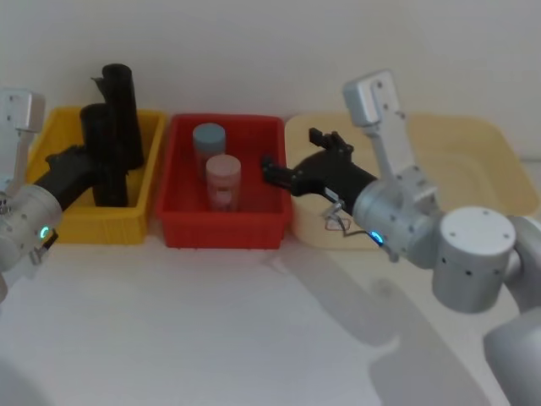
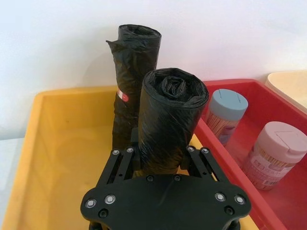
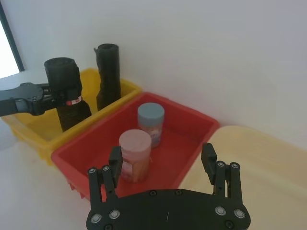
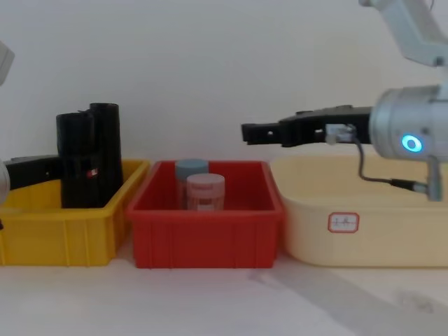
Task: Pick up the garbage bag with the one hand and transfer it to the other hand.
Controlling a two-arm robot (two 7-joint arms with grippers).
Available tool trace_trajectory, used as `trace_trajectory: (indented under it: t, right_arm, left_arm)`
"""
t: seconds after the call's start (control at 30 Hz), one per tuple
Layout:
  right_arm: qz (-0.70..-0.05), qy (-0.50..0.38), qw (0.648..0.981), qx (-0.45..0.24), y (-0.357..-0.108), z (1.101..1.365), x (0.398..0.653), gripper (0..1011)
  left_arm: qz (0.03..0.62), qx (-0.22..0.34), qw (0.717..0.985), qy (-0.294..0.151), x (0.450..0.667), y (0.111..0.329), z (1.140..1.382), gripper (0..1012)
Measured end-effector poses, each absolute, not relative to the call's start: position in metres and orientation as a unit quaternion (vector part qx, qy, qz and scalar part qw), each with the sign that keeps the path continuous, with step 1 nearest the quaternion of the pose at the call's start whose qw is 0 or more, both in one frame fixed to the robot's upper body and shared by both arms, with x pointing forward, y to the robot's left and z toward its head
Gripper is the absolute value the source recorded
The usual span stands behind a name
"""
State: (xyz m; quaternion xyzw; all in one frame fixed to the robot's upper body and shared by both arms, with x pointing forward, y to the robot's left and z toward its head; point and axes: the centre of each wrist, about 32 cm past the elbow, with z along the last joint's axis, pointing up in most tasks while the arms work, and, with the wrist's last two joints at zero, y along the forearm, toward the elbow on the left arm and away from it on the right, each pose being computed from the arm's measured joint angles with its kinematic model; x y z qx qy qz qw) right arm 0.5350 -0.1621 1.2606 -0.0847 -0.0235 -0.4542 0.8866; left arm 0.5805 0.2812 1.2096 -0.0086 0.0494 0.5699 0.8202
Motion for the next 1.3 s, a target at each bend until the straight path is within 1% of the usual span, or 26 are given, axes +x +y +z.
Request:
trace_trajectory:
  t: [0.3,0.67,1.3]
  right_arm:
    - [-0.447,-0.013,0.886,-0.123,-0.139,1.271,0.562,1004]
    - [-0.447,0.011,0.882,-0.146,-0.118,1.27,0.583,1004]
    - [-0.457,0.056,0.874,-0.156,-0.098,1.253,0.602,1004]
  left_arm:
    - [0.57,-0.009,0.82,0.049,0.58,0.281,1.21,405]
    - [0.57,-0.008,0.82,0.05,0.58,0.281,1.21,405]
    - [0.57,-0.008,0.82,0.05,0.58,0.281,1.21,405]
